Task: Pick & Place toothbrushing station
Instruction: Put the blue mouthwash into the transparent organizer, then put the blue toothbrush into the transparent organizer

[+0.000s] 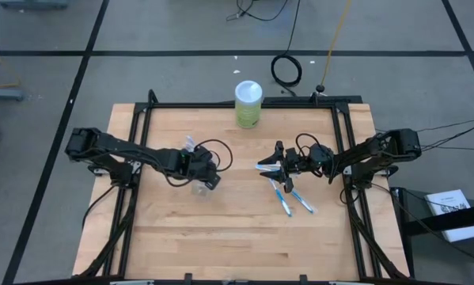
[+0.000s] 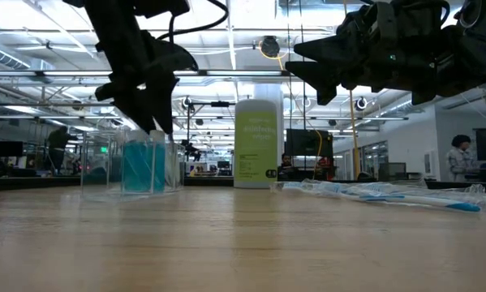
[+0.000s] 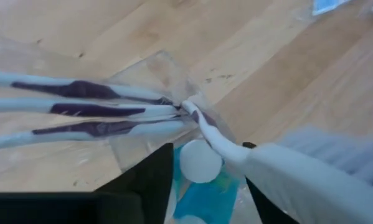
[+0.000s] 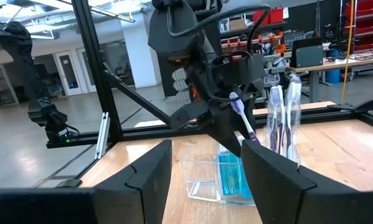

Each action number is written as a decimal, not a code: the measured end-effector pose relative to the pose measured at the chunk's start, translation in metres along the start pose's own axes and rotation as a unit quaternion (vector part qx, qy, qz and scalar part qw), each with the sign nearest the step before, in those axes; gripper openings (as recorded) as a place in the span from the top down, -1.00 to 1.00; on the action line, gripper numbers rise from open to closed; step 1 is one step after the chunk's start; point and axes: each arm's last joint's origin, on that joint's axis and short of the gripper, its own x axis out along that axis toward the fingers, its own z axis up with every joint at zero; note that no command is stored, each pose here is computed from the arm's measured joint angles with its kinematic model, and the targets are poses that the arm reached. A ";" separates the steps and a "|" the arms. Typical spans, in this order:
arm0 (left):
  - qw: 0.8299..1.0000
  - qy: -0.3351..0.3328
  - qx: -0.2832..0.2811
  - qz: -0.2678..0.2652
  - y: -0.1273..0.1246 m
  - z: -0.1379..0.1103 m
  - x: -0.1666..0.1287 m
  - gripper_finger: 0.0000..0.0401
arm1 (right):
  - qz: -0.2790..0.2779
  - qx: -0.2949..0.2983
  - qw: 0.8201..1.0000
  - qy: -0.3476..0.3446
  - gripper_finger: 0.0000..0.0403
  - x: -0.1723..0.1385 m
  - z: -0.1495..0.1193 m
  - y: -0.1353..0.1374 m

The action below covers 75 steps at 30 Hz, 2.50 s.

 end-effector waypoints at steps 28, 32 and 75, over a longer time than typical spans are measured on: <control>0.990 -0.124 -0.002 0.072 0.035 0.013 -0.049 0.01 | -0.001 0.001 1.000 0.005 0.07 0.000 -0.001 0.000; 0.988 -0.141 -0.013 0.062 0.035 0.014 -0.053 0.05 | -0.002 0.002 1.000 0.007 0.07 0.000 -0.001 0.000; 0.886 -0.352 0.202 -0.224 0.030 -0.038 -0.073 0.06 | -0.268 0.038 0.805 0.528 0.44 -0.087 -0.039 -0.022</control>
